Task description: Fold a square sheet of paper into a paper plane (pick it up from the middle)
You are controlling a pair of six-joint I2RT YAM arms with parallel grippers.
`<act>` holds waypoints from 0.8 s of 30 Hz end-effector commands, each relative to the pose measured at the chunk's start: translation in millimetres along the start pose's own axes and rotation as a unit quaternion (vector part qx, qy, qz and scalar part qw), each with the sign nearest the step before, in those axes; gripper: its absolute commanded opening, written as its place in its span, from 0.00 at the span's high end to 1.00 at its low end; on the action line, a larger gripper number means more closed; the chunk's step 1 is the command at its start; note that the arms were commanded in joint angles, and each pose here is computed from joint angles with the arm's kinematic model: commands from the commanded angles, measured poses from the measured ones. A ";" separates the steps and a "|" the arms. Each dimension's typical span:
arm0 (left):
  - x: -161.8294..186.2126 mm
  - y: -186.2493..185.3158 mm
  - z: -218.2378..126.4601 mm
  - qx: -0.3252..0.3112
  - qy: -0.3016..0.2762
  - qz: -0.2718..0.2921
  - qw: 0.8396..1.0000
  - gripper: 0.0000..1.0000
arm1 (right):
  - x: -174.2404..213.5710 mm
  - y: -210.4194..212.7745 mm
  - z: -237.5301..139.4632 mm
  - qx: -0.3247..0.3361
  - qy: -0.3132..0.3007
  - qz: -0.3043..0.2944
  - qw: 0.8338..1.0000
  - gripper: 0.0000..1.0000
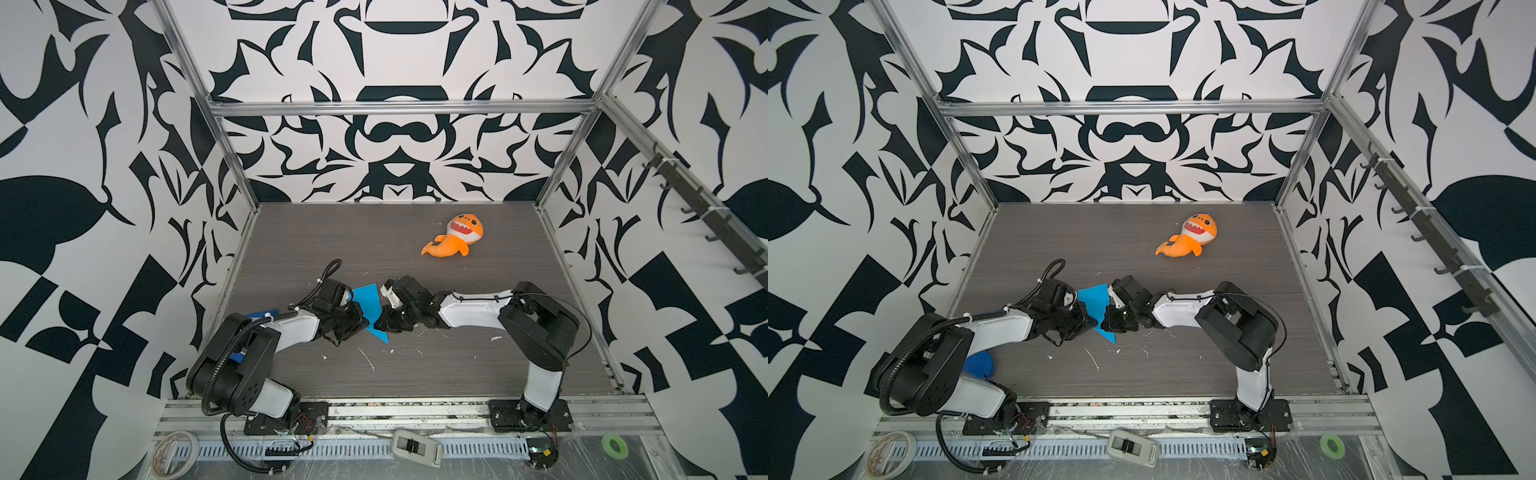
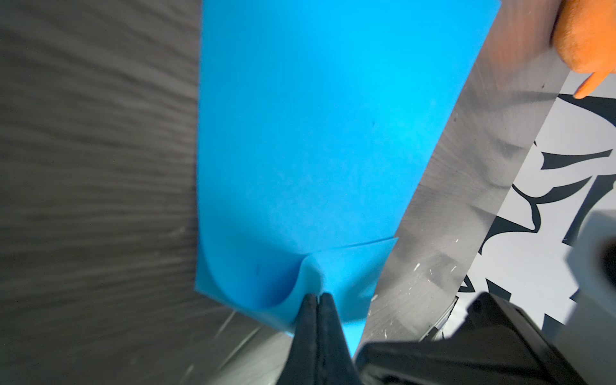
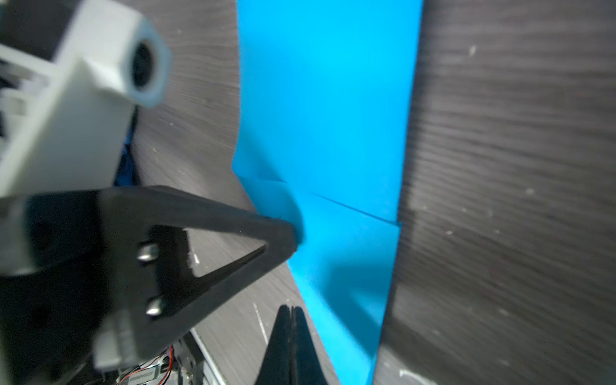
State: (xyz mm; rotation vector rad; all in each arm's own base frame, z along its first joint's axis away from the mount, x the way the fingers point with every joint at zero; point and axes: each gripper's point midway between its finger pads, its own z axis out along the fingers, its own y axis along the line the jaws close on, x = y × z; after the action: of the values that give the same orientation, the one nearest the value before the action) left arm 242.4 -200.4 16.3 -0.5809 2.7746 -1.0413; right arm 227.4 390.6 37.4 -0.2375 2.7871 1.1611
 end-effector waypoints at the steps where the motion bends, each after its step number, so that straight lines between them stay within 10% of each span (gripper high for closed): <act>1: 4.5 35.1 4.1 -0.069 0.001 -0.030 0.997 0.97 | -6.8 11.0 -1.1 -0.009 -0.004 -0.001 1.000 1.00; 11: -7.3 -24.1 -13.8 0.012 -0.006 0.045 0.999 0.90 | 18.0 -38.4 -0.1 0.077 0.045 -0.001 0.996 1.00; 24: 1.3 -19.9 -22.8 -0.051 -0.004 0.132 0.990 0.85 | 23.8 -61.1 -8.3 0.098 0.078 -0.013 0.992 1.00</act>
State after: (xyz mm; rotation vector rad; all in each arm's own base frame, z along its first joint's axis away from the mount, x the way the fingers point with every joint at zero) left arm 247.6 -204.5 54.0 -0.2735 2.7507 -0.9449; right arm 225.9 363.0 19.4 -0.3758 2.8792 1.0396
